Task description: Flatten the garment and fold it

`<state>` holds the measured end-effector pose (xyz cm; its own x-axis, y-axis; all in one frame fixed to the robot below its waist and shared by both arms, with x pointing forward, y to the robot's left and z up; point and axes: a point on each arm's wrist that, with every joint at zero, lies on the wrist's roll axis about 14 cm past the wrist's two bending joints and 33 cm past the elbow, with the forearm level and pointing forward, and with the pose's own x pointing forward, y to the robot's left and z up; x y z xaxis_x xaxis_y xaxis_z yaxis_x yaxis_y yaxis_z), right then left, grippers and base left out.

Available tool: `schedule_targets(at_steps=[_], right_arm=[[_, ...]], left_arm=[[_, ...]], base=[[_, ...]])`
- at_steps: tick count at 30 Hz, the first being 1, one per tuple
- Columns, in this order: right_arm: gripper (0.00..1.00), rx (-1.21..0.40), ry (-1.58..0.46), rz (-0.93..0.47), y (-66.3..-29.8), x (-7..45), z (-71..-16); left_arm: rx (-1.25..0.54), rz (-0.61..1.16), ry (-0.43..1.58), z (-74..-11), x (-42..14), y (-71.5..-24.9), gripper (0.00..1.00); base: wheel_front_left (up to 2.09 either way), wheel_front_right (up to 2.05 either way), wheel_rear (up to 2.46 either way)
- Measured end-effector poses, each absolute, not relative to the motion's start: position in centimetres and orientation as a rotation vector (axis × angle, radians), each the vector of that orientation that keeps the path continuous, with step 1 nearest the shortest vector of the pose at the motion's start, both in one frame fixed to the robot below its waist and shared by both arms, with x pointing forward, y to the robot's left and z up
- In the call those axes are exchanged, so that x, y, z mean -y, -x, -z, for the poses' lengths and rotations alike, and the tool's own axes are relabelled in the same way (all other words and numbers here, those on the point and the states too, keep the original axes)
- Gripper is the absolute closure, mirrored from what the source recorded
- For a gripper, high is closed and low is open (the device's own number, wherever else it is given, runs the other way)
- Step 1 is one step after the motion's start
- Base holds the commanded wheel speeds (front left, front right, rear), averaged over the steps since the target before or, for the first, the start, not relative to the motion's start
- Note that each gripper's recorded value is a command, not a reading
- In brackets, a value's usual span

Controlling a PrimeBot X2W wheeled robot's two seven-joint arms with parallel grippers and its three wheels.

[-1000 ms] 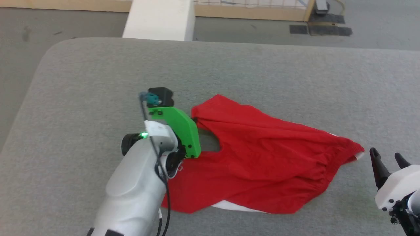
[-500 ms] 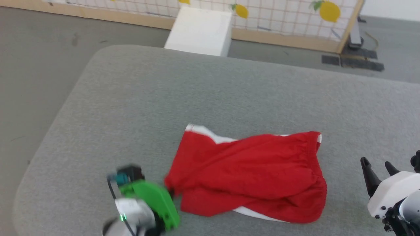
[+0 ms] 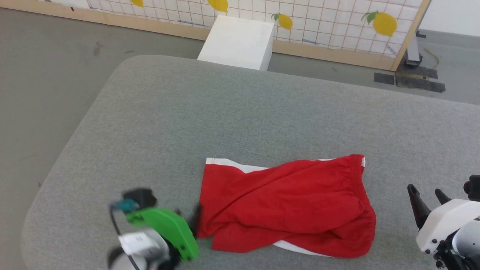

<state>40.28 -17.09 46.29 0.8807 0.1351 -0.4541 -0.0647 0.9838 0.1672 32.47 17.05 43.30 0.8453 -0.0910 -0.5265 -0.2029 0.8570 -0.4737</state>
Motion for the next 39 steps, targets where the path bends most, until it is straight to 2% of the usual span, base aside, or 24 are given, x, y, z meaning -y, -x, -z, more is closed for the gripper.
schedule_targets(at_steps=[5, 6, 8, 10, 17, 29, 30, 31, 32, 33, 39], right_arm=[[0.0, -0.498, -0.152, -0.09, -40.3, 17.6, -45.6], [0.0, -0.509, -0.153, -0.086, -40.4, 17.7, -45.2], [0.0, -0.514, -0.154, -0.083, -40.6, 17.8, -45.0], [0.0, -0.521, -0.159, -0.073, -40.9, 18.1, -44.6], [0.0, -0.547, -0.162, -0.033, -40.8, 19.4, -43.6], [0.0, -0.569, -0.163, 0.0, -41.1, 20.5, -42.5], [0.0, -0.569, -0.163, 0.0, -41.2, 20.5, -42.4], [0.0, -0.572, -0.162, 0.0, -41.2, 20.5, -42.3], [0.0, -0.574, -0.163, 0.0, -41.2, 20.4, -42.2], [0.0, -0.576, -0.162, 0.0, -41.2, 20.4, -42.2], [0.0, -0.562, -0.157, -0.021, -41.6, 19.8, -42.6]], left_arm=[[-0.452, -0.012, 0.358, -47.2, -19.0, -36.3, 0.0], [-0.436, 0.078, 0.22, -48.8, -18.3, -38.8, 0.0], [-0.455, 0.124, 0.158, -48.8, -17.8, -40.1, 0.0], [-0.565, 0.183, 0.056, -46.7, -17.1, -41.7, 0.0], [-0.77, 0.206, -0.015, -41.8, -16.9, -42.2, 0.0], [-0.911, 0.201, -0.005, -38.1, -16.1, -43.2, 0.0], [-0.925, 0.202, 0.002, -37.9, -16.1, -43.1, 0.23], [-0.938, 0.202, 0.011, -37.7, -16.0, -43.1, 0.55], [-0.944, 0.198, 0.015, -37.6, -16.0, -43.1, 0.95], [-0.948, 0.193, 0.023, -37.6, -16.0, -43.1, 1.0], [-0.837, 0.143, 0.188, -39.1, -15.6, -44.4, 1.0]], base=[[0.0, 0.0, 0.0], [0.0, 0.0, 0.0], [0.0, 0.0, 0.0], [0.0, 0.0, 0.0], [0.0, 0.0, 0.0], [0.0, 0.0, 0.0], [0.0, 0.0, 0.0], [0.0, 0.0, 0.0], [0.0, 0.0, 0.0], [0.0, 0.0, 0.0], [0.0, 0.0, 0.0]])
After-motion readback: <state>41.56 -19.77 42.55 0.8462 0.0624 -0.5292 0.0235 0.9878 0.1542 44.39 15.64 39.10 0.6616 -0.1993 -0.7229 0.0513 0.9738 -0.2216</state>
